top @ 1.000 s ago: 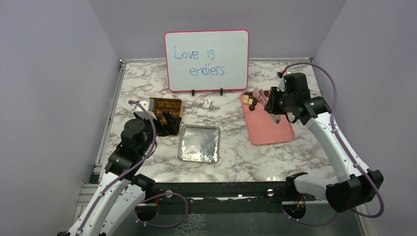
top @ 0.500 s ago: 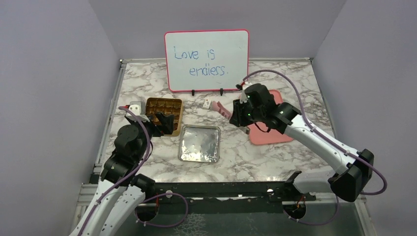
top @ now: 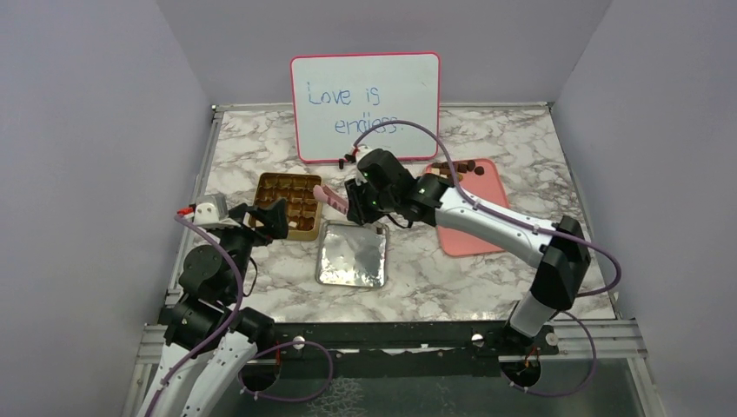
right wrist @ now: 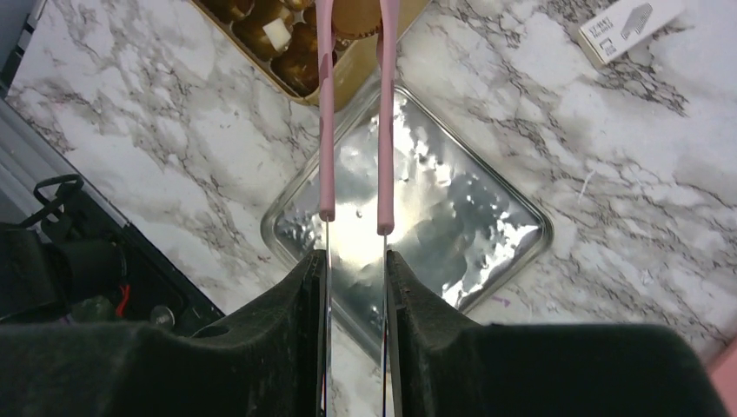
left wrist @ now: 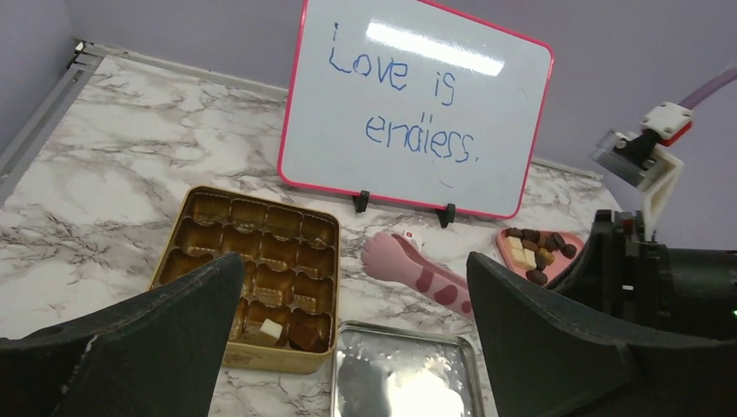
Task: Pack the chocolate
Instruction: Place the fake chocolate in the packing box.
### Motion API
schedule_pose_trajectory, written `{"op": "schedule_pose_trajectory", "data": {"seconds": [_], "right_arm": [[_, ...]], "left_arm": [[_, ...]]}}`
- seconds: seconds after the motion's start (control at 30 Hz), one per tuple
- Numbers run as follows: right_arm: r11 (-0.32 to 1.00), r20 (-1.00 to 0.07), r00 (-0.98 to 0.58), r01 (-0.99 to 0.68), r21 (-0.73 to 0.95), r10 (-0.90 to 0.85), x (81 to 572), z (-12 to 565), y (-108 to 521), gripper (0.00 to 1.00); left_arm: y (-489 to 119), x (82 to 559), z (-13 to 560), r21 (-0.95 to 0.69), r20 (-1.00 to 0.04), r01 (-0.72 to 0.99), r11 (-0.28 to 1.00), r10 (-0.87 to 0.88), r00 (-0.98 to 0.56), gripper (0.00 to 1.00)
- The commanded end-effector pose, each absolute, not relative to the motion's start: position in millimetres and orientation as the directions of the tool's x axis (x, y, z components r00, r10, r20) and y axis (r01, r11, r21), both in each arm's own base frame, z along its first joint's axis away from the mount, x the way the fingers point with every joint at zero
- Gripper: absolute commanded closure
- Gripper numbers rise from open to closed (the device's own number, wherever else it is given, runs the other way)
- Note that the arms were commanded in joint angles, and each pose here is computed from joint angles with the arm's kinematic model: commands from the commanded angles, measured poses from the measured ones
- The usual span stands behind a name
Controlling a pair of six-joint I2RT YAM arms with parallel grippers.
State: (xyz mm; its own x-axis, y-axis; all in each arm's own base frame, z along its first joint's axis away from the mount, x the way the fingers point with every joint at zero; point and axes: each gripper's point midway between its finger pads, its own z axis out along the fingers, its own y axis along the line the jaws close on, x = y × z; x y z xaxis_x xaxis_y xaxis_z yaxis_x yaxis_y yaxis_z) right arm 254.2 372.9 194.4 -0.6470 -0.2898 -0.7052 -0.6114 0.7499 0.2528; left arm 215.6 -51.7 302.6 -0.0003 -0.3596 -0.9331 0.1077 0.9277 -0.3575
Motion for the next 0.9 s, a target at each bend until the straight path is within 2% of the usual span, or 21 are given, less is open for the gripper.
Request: {"op": "schedule_pose_trajectory", "data": {"seconds": [0.0,0.3,0.67,0.87], "right_arm": [[0.732,-0.752,-0.592,-0.644,0.223,-0.291,271.6,198.2,406.8,0.68],[0.708,-0.733,-0.544,-0.696,0.121,-0.409,276.2,164.4,447.6,0.66],[0.711,-0.666,-0.557,-0.701,0.055,-0.497,273.5,121.8,444.5,0.64],[0.729,-0.672,-0.546,-0.684,0.014,-0.5,274.8,130.4,435.4,0.63]], "left_arm": [[-43.0,212.7,308.8,-0.358,-0.931,0.086,0.93,-0.362,0.041,0.01],[-41.6,210.2,309.5,-0.357,-0.931,0.09,0.93,-0.362,0.05,0.01],[-43.3,210.9,308.9,-0.35,-0.933,0.098,0.932,-0.356,0.045,0.01],[-43.9,212.4,308.0,-0.35,-0.934,0.096,0.932,-0.355,0.041,0.01]]}}
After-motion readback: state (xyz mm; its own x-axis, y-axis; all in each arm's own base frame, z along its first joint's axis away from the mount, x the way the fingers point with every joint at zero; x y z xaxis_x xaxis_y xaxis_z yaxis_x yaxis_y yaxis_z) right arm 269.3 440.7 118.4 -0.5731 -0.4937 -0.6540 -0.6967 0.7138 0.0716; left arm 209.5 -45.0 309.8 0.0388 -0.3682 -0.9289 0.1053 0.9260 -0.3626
